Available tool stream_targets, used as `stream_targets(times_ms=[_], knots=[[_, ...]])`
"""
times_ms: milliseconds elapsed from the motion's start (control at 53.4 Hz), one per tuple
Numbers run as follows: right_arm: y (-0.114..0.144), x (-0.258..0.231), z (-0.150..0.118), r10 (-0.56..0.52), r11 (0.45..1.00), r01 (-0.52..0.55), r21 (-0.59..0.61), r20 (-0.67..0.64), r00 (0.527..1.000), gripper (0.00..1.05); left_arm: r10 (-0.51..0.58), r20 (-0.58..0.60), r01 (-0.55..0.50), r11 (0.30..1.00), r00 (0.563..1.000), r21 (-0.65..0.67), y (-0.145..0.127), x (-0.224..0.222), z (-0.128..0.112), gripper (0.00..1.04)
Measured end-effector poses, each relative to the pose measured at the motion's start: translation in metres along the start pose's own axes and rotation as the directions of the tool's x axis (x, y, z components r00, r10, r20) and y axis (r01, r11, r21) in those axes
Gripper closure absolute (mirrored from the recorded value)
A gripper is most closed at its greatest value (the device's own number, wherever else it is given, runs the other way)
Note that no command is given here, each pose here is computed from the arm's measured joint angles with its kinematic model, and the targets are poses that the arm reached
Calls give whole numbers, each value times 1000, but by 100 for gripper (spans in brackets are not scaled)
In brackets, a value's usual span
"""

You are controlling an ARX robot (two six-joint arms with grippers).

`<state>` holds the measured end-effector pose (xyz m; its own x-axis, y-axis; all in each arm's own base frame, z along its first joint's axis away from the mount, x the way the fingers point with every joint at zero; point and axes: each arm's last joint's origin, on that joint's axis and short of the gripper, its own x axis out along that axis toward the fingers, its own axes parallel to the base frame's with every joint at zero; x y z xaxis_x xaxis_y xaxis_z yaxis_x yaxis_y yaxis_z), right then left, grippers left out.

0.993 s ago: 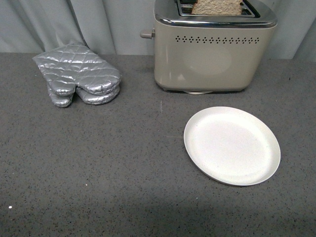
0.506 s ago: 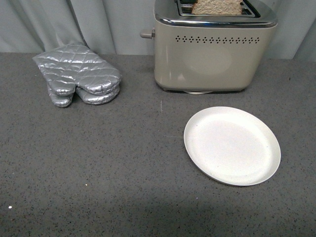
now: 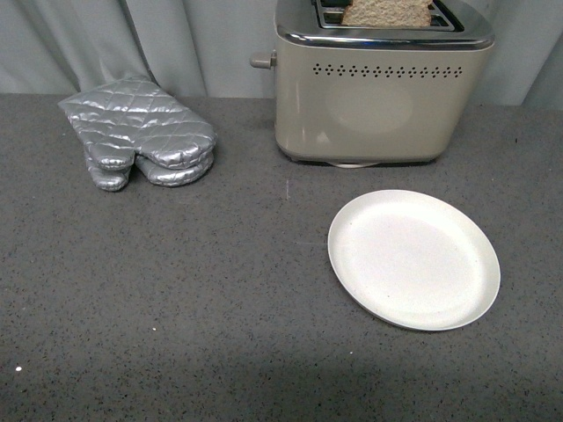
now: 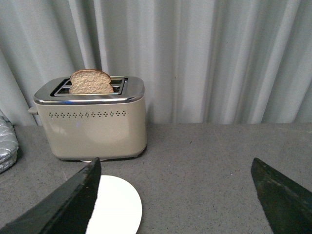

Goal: Put bread into toaster

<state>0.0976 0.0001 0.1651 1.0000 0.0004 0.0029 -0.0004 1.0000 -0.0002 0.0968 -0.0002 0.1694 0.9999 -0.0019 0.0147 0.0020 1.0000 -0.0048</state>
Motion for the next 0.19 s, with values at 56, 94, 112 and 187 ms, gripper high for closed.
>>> stream_targets(times_ms=[56,94,112,187], knots=[[0,0,0,0,1000,0,1,0,1000,8,0,0,0,1000,1000,0,0,0,0,7],[0,0,0,0,1000,0,1,0,1000,10,0,0,0,1000,1000,0,0,0,0,7],[0,0,0,0,1000,0,1,0,1000,10,0,0,0,1000,1000,0,0,0,0,7],[0,0,0,0,1000,0,0,0,1000,10,0,0,0,1000,1000,0,0,0,0,7]])
